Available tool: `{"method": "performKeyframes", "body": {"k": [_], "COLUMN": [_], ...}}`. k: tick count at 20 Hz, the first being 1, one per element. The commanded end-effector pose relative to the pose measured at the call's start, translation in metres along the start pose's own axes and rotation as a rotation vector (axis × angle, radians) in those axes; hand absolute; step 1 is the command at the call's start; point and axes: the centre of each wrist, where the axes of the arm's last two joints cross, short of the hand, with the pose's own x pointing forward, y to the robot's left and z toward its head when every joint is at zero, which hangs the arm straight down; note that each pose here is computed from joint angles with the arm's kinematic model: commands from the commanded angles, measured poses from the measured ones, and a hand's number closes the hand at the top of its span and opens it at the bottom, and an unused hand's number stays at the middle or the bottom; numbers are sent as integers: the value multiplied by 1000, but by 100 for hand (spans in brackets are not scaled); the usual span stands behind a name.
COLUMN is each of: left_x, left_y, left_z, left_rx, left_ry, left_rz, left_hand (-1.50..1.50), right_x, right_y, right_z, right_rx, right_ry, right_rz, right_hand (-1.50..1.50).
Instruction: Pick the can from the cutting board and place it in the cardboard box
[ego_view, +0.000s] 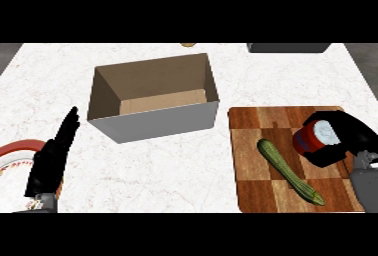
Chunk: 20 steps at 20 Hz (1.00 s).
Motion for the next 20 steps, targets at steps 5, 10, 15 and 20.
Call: {"method": "performKeyframes", "body": {"k": [5,10,15,20], "left_x": [2,24,27,25], "left_y": [-8,-23,-35,-28], "left_z": [-16,-19,-22,-23], "left_rx": [-22,-124,-146,-100], "left_ry": [-15,-109,-114,-99], "left_rz": [-9,-7,13,-10], "left_hand": [0,0,0,0], "right_x": [17,87,100,95], "right_y": [-12,-31,-63,-97], "right_z": [-22,-4,-19,-43], "right_rx": [-144,-67,-71,-154], "right_ry": [-173,-658,-905,-1046], "right_rz": [170,412,482,476], "right_hand": [150,150,150,150]}}
